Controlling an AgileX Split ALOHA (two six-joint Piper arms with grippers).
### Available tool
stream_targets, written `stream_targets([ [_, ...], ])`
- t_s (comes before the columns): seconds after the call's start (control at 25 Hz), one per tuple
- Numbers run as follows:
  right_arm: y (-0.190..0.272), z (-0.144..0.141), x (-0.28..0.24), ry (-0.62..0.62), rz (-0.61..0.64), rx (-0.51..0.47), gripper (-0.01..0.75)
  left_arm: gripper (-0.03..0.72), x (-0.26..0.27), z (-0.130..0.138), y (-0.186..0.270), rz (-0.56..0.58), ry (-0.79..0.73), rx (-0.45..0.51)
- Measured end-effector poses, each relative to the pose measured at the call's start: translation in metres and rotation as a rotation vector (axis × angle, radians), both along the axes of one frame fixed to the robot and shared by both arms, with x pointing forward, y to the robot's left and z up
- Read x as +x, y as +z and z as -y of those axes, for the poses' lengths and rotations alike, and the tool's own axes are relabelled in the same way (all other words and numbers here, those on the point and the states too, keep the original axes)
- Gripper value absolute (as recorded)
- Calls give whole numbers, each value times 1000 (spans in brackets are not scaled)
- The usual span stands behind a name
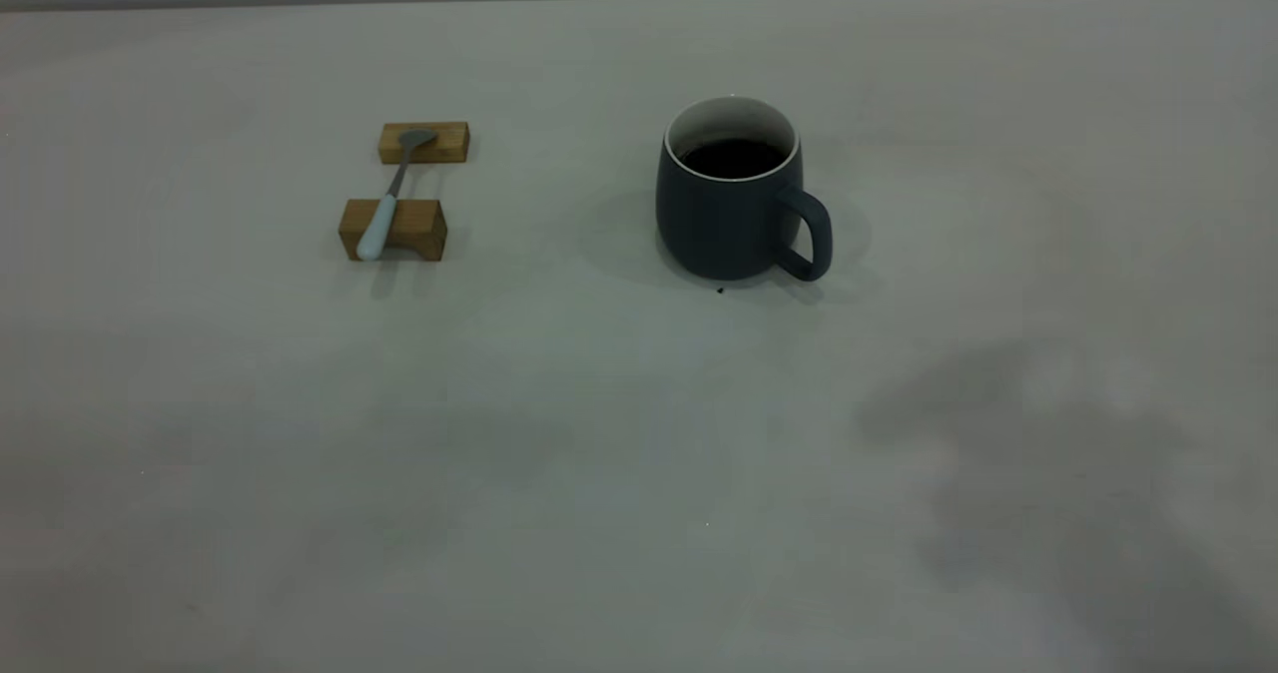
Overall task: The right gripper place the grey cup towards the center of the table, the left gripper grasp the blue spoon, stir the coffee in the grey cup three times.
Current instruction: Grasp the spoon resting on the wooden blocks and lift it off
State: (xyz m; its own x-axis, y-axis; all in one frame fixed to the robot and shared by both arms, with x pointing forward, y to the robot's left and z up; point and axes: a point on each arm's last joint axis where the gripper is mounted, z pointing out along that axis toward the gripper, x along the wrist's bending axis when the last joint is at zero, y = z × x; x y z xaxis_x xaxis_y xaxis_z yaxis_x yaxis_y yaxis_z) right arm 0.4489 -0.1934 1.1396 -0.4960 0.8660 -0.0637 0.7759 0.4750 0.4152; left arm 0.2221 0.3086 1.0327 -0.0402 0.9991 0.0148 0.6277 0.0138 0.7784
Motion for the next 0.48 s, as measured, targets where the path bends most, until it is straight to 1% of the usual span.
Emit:
stream_targets([
  [0.08, -4, 13, -24, -4, 4, 4, 631, 465, 0, 0, 0, 0, 0, 0],
  [0.16, -9, 27, -53, -17, 12, 29, 630, 465, 0, 0, 0, 0, 0, 0],
  [0.24, -22, 40, -81, -35, 8, 48, 627, 465, 0, 0, 0, 0, 0, 0],
  [0.32, -33, 56, -108, -60, 34, 74, 623, 465, 0, 0, 0, 0, 0, 0],
  [0.4, -51, 72, -131, -128, 52, 100, 620, 465, 0, 0, 0, 0, 0, 0],
  [0.48, -65, 85, -153, -202, 104, 139, 620, 465, 0, 0, 0, 0, 0, 0],
])
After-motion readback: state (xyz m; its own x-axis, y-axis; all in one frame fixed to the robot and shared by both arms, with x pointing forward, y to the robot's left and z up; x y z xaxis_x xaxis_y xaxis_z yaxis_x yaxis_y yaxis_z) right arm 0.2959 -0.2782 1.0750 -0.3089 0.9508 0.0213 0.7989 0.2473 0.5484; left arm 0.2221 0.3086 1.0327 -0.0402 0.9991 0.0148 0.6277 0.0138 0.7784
